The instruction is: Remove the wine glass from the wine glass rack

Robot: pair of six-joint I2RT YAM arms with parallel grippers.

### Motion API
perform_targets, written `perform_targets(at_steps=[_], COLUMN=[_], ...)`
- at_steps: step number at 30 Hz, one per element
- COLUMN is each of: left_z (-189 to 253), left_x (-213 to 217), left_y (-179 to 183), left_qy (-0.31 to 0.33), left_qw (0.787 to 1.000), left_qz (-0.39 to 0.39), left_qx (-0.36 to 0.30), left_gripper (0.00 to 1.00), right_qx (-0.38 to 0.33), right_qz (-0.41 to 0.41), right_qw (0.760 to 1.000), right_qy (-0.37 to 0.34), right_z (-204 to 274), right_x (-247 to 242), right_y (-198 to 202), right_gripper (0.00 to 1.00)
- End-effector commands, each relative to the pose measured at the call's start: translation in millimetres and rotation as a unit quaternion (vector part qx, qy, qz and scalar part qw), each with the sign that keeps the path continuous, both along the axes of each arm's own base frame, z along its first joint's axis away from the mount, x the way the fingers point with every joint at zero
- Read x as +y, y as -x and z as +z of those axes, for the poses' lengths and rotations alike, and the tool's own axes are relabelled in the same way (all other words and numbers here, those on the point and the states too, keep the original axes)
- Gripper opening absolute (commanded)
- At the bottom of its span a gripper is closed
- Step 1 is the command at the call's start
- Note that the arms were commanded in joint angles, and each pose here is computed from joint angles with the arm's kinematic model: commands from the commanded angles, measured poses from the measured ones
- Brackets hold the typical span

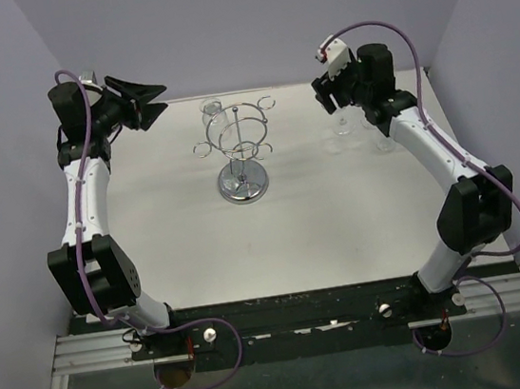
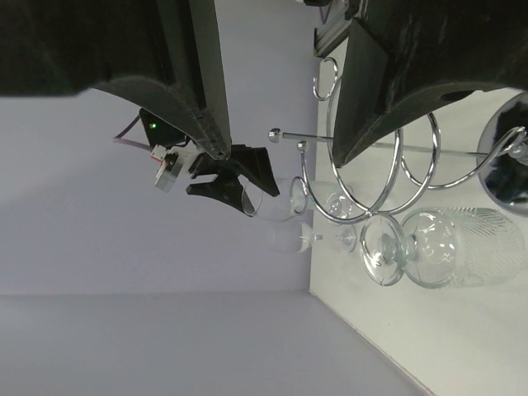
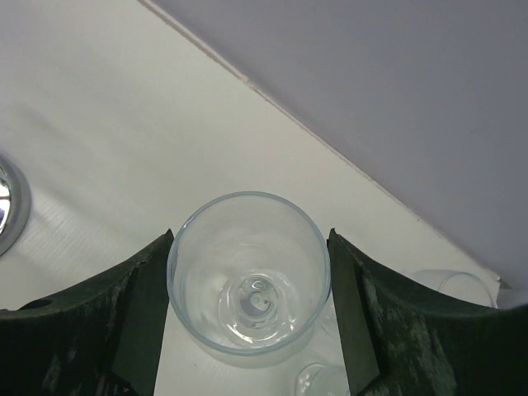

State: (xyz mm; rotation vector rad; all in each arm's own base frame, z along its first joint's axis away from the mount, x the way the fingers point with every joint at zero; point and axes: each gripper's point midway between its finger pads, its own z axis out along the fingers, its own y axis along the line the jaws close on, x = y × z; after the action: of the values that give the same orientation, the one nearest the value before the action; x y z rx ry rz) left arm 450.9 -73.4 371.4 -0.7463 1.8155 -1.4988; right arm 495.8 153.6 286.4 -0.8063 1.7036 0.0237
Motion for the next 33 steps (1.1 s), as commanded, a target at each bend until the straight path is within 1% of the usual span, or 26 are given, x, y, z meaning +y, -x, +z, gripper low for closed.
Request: perform_targets(at_steps=[1,6,10,13,18,20,23,33], left_z=[-10.8,-21.8,-19.9,-20.0,-29.0,-29.8,-27.8,-29.5], left_x=[7.2,17.4,25.2,28.4,30.0,31.1,30.8,31.2], left_y=[-4.6,-3.7,-3.2,-2.5,3.0,5.4,10.5,22.6], left_qy=[-0.045,-0.11,-0.154,-0.17,-0.188,-0.191,-0.205,-0.235], left_qw=[0.999,0.992,0.984,0.98,0.977,0.977,0.974,0.966], left_qz=[0.012,0.015,0.012,0.011,0.007,0.013,0.01,0.008], left_qx=[-0.016,-0.054,-0.092,-0.103,-0.098,-0.091,-0.1,-0.109], left_gripper=[0.59,0.59,0.62,0.62,0.63,0.64,0.65,0.66], right_qx=[0.024,0.032,0.041,0.049,0.057,0.059,0.062,0.078], right_qz=[-0.01,-0.014,-0.032,-0.04,-0.047,-0.052,-0.054,-0.079], right_qw=[0.997,0.996,0.993,0.991,0.989,0.988,0.987,0.983], right_qy=[-0.072,-0.087,-0.106,-0.117,-0.131,-0.133,-0.136,-0.143], right_z=[11.4,7.7,3.6,-1.8,-8.7,-10.8,-16.1,-39.1], right_x=[-9.8,-23.6,-35.5,-43.9,-51.9,-54.2,-55.6,-64.7], right_y=[-12.5,-27.3,-39.7,-49.6,-64.6,-70.3,-77.7,-98.8], right_gripper=[0.38,0.37,0.37,0.37,0.38,0.38,0.38,0.39])
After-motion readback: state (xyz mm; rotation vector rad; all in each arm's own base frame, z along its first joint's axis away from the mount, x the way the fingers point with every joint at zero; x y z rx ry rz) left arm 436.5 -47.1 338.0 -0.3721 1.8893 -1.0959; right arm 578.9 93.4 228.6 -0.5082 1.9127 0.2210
